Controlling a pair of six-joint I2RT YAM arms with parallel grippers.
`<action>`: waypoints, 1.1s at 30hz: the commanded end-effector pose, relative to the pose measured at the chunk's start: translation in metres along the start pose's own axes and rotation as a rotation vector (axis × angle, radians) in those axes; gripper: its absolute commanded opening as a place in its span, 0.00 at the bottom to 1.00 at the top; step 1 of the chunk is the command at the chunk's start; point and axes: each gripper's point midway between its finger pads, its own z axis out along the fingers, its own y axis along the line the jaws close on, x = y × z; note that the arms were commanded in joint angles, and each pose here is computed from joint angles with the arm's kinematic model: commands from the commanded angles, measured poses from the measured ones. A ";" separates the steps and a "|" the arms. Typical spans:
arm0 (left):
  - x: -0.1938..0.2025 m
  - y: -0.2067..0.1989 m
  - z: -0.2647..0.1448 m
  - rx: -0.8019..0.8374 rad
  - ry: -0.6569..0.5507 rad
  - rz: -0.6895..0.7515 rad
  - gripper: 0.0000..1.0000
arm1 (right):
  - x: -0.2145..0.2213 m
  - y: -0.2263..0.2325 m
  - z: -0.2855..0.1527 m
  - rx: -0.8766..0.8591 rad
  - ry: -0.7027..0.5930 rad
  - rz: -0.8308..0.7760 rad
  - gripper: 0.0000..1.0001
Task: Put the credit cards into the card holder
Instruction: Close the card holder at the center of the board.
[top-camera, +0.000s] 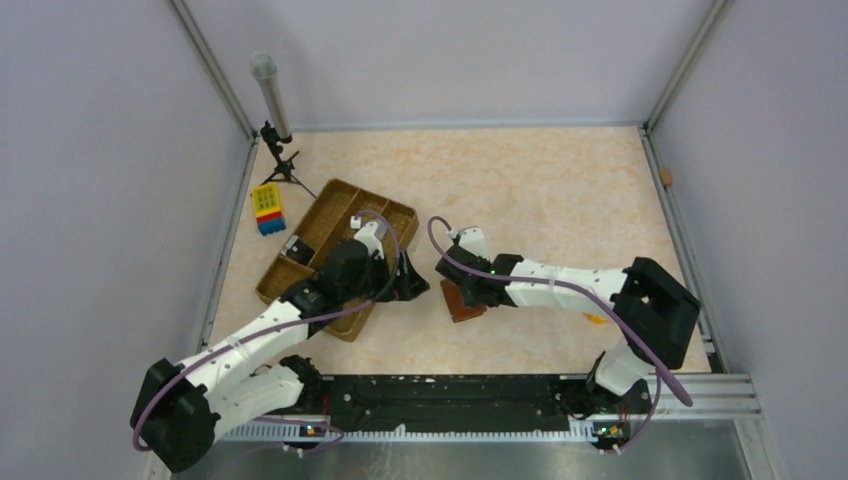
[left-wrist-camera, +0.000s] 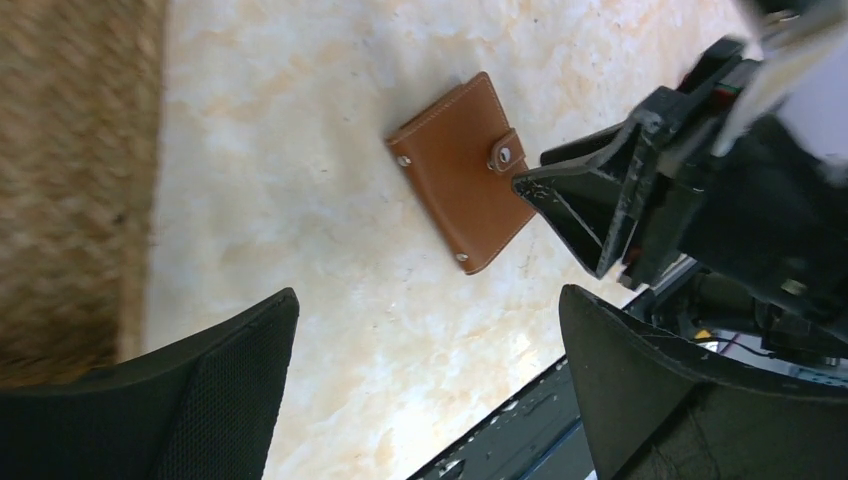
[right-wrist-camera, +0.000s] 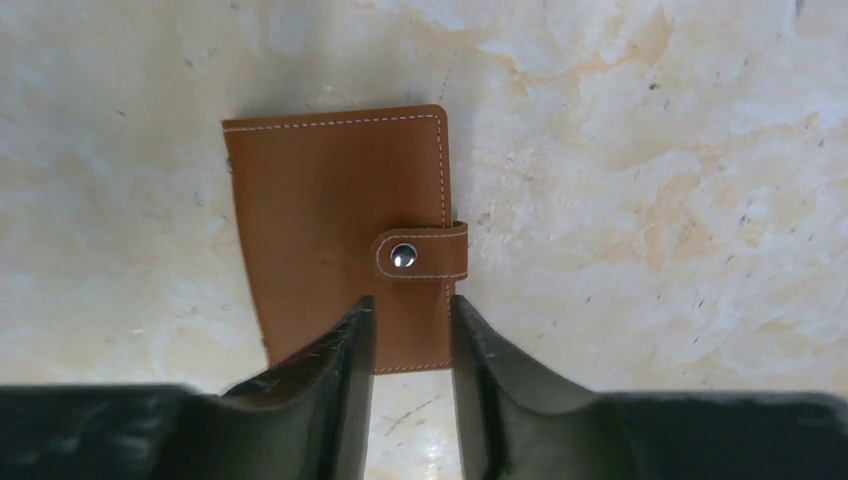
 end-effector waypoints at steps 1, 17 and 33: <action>-0.014 -0.036 0.022 0.117 -0.143 -0.125 0.98 | -0.029 0.002 -0.025 -0.060 -0.115 0.078 0.48; 0.028 -0.015 0.082 0.032 -0.118 -0.255 0.99 | -0.052 -0.030 -0.039 -0.229 -0.336 0.222 0.73; 0.046 0.005 0.115 -0.048 -0.067 -0.252 0.65 | -0.028 0.010 -0.010 -0.136 -0.090 0.060 0.43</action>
